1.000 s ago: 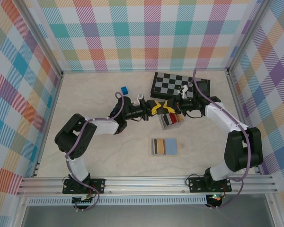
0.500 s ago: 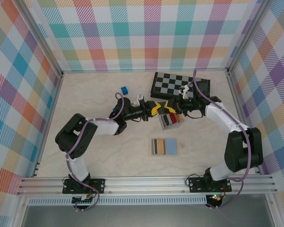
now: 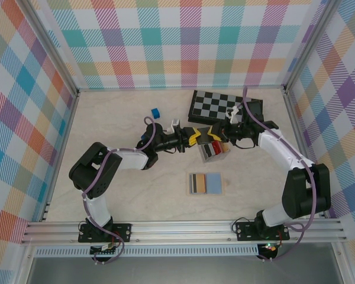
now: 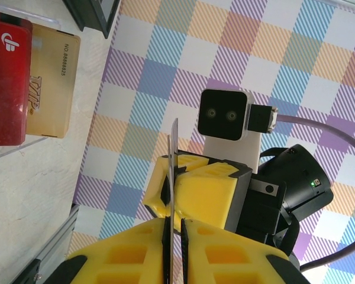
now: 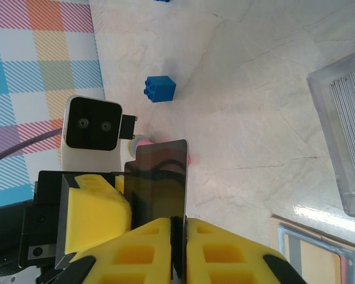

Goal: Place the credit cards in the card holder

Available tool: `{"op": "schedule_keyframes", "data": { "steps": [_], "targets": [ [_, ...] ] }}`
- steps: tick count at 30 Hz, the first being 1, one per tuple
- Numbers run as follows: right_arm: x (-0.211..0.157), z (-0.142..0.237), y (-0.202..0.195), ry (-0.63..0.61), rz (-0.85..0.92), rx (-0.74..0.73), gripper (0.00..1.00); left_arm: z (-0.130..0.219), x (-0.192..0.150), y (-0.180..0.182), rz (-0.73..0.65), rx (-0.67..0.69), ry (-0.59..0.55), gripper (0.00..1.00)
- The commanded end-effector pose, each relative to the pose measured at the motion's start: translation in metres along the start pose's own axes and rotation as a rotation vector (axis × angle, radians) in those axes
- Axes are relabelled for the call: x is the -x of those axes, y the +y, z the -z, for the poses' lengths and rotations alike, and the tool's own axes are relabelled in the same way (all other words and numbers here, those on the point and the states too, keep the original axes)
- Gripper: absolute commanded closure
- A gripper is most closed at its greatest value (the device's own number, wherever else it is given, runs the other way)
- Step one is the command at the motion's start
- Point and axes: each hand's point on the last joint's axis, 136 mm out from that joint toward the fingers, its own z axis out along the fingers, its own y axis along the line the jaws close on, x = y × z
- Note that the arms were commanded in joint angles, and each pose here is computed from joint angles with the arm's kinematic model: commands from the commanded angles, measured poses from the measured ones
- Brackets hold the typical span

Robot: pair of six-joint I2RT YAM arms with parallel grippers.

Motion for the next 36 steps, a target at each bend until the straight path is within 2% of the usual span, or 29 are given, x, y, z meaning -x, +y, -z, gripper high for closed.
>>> {"op": "schedule_keyframes", "data": {
  "steps": [1,7,12,16,19,21,27,30,36],
  "targets": [
    [-0.003,0.006,-0.02,-0.033,-0.018,-0.101,0.92,0.004,-0.01,-0.035,-0.109,-0.12,0.033,0.86],
    [0.001,0.015,-0.028,-0.089,-0.008,-0.169,0.95,0.007,-0.007,-0.022,-0.098,-0.082,0.008,0.89],
    [0.008,0.024,-0.031,-0.15,0.034,-0.216,0.97,0.017,-0.004,0.003,-0.126,0.043,-0.035,0.93],
    [0.011,0.021,-0.034,-0.158,0.123,-0.246,0.96,0.037,-0.002,0.042,-0.167,0.284,-0.091,0.98],
    [0.011,0.015,-0.045,-0.15,0.256,-0.36,0.96,0.063,0.001,0.065,-0.223,0.492,-0.144,1.0],
    [0.011,0.007,-0.049,-0.136,0.353,-0.431,0.96,0.076,0.0,0.069,-0.262,0.568,-0.163,1.0],
    [0.011,-0.016,-0.053,-0.098,0.524,-0.541,0.96,0.074,-0.009,0.072,-0.208,0.542,-0.123,1.0],
    [0.012,-0.025,-0.049,-0.086,0.583,-0.55,0.96,0.071,-0.009,0.071,-0.189,0.53,-0.114,1.0],
    [0.014,-0.042,-0.054,-0.062,0.637,-0.588,0.96,0.073,-0.008,0.073,-0.2,0.56,-0.119,1.0]
  ]
}}
